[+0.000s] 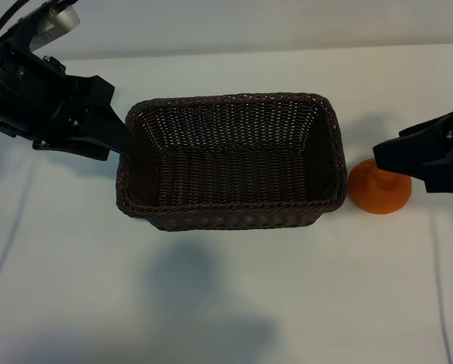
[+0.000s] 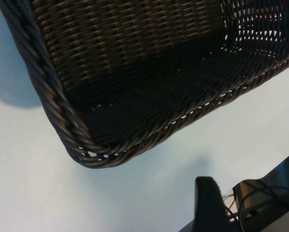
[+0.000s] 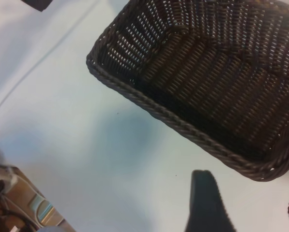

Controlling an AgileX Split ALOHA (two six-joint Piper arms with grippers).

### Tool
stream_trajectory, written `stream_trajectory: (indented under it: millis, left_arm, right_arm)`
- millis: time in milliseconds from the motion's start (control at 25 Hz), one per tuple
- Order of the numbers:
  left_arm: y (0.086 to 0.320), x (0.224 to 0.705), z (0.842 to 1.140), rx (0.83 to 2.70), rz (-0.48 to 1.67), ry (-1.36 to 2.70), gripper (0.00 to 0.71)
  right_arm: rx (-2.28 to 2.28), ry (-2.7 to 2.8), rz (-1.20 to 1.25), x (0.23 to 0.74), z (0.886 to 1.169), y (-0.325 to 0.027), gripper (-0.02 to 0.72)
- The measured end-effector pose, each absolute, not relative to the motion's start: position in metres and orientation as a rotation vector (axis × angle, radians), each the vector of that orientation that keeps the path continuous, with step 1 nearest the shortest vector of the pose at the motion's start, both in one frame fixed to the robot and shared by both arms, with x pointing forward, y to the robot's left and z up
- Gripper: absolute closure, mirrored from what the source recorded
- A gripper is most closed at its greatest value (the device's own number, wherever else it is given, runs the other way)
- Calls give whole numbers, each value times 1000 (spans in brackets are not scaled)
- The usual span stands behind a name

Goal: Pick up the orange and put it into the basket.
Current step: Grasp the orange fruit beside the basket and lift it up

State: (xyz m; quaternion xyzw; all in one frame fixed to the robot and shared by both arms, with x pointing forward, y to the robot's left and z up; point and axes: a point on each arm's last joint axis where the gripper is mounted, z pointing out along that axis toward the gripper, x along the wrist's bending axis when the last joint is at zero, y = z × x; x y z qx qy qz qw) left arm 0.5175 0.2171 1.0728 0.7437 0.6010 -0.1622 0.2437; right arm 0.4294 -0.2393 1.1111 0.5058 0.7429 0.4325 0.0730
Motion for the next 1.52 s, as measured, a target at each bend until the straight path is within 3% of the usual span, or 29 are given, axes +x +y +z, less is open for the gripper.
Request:
stream_trajectory:
  millis: [1120,1520]
  left_arm:
    - [214,519,1075,2014,-449,1587,254]
    - [214,520,1075,2016,-425,1571,254]
  right_arm:
    - [1517,2232,1294,429,1111,-239,283]
    - [1521,2229,1142,431,1105,-247,272]
